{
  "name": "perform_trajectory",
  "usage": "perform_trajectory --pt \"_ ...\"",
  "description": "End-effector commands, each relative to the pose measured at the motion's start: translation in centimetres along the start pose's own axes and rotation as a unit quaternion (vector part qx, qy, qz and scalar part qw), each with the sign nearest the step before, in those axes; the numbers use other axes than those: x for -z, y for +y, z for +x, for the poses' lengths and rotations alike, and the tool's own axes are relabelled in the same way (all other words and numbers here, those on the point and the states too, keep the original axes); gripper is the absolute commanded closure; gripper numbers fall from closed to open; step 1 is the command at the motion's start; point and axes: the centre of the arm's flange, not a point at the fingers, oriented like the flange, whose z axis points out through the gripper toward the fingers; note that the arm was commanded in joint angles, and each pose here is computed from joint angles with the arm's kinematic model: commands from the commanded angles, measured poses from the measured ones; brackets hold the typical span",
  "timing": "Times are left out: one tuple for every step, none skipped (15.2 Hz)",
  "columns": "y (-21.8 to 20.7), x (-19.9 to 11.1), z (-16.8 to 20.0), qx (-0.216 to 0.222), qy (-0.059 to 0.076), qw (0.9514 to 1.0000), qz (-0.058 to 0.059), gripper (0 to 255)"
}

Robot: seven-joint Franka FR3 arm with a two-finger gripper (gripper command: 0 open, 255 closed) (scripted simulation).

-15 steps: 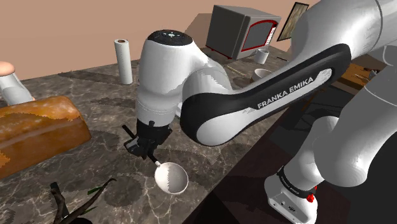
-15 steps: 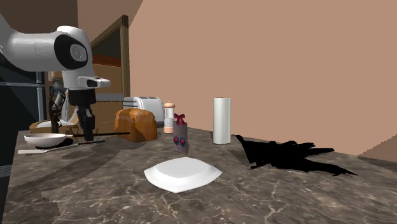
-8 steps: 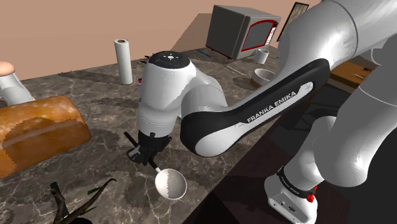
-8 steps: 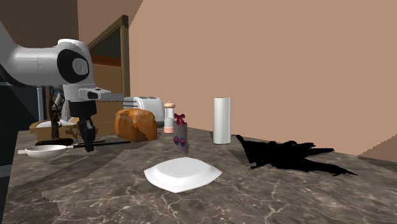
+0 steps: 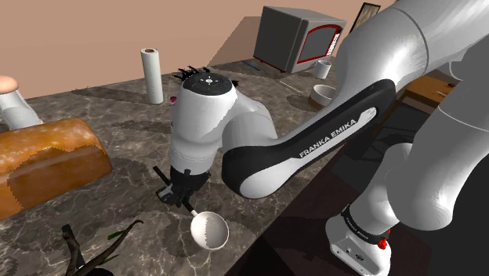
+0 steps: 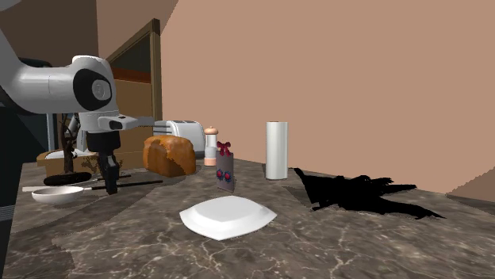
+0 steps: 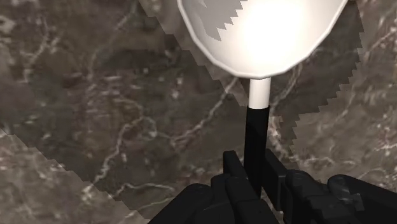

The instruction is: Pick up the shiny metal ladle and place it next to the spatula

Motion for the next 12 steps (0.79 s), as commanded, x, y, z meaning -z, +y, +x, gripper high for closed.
perform_trajectory --pt "0.0 0.0 0.0 0.000 0.000 1.0000 0.000 255" --pt "0.0 0.0 0.0 0.000 0.000 1.0000 0.000 255" --pt "0.0 0.0 0.0 0.000 0.000 1.0000 0.000 0" --pt "0.0 0.0 0.0 0.000 0.000 1.0000 0.000 0" --pt "0.0 0.0 0.0 0.000 0.000 1.0000 0.000 0" --pt "0.0 0.0 0.0 0.000 0.000 1.0000 0.000 0" --pt "0.0 0.0 0.0 0.000 0.000 1.0000 0.000 0" --pt "0.0 0.0 0.0 0.000 0.000 1.0000 0.000 0" --pt "0.0 1.3 0.0 0.000 0.000 1.0000 0.000 0" --pt "0.0 2.6 0.0 0.000 0.000 1.0000 0.000 0" --pt "0.0 3.9 0.0 0.000 0.000 1.0000 0.000 0" --pt "0.0 5.0 0.0 0.000 0.000 1.0000 0.000 0"
